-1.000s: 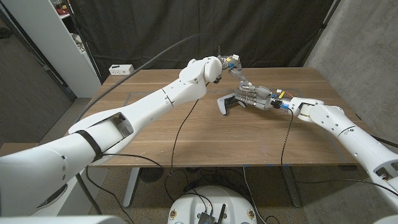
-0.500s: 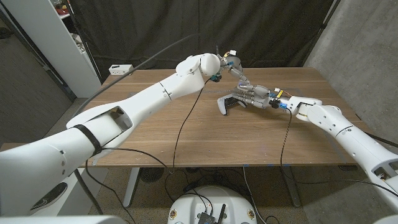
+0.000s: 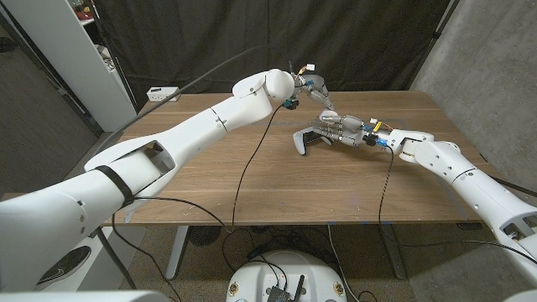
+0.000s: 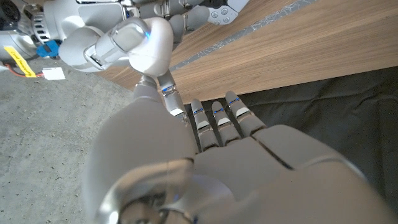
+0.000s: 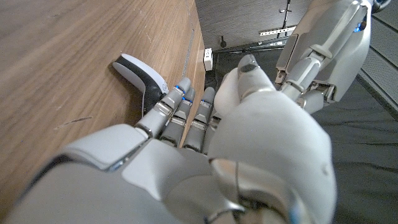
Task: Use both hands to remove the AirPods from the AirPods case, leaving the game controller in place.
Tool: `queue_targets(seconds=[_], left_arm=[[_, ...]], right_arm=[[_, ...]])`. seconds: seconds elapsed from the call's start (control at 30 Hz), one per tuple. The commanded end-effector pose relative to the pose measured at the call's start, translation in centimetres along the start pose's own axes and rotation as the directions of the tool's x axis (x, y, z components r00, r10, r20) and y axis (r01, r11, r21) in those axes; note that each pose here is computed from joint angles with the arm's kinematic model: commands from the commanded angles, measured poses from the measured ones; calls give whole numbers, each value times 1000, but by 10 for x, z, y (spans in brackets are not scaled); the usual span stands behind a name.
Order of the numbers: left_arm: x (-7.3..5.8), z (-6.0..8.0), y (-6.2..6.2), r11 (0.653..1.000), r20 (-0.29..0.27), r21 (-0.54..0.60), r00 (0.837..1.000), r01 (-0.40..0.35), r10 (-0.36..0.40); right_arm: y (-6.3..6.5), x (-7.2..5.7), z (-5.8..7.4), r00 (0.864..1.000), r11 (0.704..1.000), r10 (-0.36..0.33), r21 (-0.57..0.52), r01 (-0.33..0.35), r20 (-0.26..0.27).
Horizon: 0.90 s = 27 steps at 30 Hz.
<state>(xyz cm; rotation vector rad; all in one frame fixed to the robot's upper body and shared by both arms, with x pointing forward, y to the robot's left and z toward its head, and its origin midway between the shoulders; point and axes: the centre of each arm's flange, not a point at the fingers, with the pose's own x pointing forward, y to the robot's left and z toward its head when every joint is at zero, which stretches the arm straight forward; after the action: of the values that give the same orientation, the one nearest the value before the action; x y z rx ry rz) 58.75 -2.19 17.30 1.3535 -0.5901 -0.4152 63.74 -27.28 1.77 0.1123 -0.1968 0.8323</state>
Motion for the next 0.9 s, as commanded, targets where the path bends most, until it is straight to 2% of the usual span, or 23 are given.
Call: queue_targets(seconds=[0.03, 0.23, 0.43, 0.67, 0.83, 0.9], left_arm=[[1, -5, -2, 1000, -24, -15, 1000, 17, -17], [0, -7, -4, 999, -55, 22, 998, 24, -23], [-4, -3, -6, 995, -87, 101, 996, -6, 15], [-12, -5, -6, 993, -57, 105, 996, -58, 64], [-24, -10, -9, 992, -3, 58, 994, -110, 110], [-29, -10, -9, 990, 22, 41, 991, -134, 133]], right_arm=[[-5, -3, -2, 1000, 1000, -14, 7, 14, -3], [-7, -3, 1, 1000, 1000, -24, -11, 24, 0], [-8, -3, 5, 999, 998, -41, -54, 41, -1], [-12, -7, 8, 997, 989, -77, -124, 78, 16], [-20, -7, 5, 995, 987, -101, -126, 102, 11], [-20, -6, 8, 994, 983, -103, -153, 105, 19]])
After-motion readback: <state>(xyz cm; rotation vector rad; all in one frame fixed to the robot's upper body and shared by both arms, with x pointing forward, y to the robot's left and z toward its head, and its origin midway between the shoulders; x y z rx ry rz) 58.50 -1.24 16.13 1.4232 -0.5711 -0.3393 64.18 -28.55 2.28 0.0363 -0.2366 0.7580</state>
